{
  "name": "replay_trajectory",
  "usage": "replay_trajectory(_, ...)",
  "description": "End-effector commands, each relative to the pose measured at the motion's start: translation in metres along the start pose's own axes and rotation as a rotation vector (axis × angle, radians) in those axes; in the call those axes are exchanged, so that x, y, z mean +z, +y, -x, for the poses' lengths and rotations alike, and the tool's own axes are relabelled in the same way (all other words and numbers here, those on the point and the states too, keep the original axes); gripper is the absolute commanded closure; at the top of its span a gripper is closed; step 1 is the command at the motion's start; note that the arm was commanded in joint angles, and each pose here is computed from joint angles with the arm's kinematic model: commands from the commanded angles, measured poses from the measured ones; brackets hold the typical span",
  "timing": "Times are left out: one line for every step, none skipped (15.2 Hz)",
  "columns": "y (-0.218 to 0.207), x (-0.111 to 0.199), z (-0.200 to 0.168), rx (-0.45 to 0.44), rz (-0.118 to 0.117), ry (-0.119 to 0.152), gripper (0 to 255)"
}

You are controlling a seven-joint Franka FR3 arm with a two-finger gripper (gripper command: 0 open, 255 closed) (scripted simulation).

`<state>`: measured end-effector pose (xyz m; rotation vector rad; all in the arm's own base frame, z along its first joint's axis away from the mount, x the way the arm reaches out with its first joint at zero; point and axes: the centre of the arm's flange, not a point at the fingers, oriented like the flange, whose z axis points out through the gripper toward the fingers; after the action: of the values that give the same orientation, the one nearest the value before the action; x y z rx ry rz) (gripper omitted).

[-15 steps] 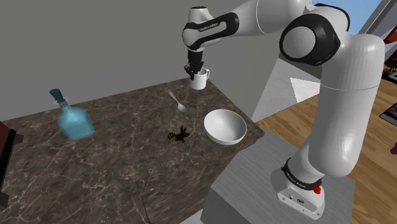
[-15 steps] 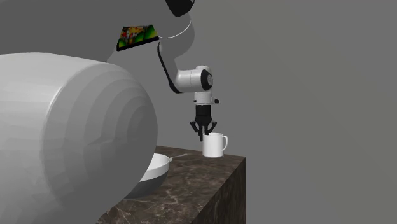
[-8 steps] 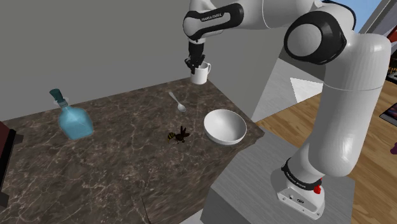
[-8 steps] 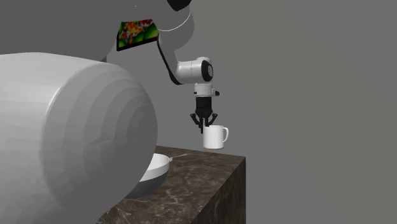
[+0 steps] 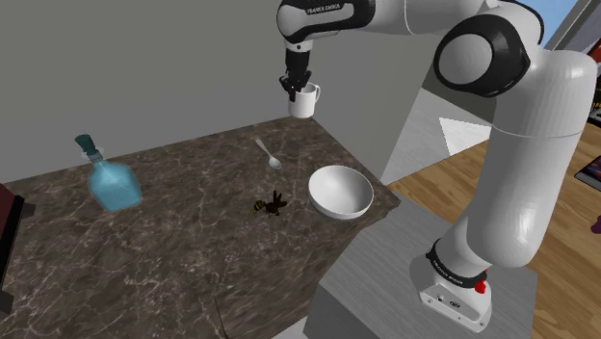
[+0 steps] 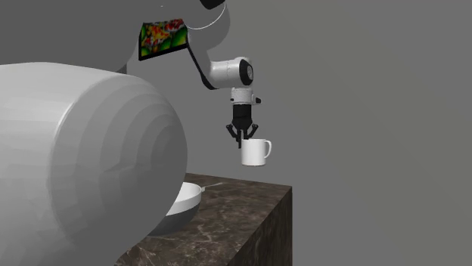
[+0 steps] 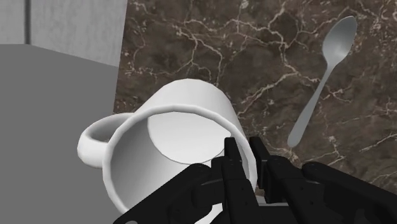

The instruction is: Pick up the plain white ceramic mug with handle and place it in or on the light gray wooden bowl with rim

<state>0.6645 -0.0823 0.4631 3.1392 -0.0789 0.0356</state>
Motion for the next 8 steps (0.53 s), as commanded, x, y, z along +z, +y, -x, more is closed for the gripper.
replay_trajectory(-0.001,-0.011,0.000,0.000,0.000,0.000,255)
replay_trajectory(-0.001,-0.016,0.000,0.000,0.000,0.000,255)
replay_trajectory(-0.001,-0.021,0.000,0.000,0.000,0.000,255)
replay_trajectory(-0.001,-0.027,0.000,0.000,0.000,0.000,255)
replay_trajectory(-0.001,-0.032,0.000,0.000,0.000,0.000,255)
replay_trajectory(-0.001,-0.037,0.000,0.000,0.000,0.000,255)
replay_trajectory(-0.001,-0.042,0.000,0.000,0.000,0.000,255)
replay_trajectory(-0.001,-0.048,-0.001,0.000,0.000,0.000,255)
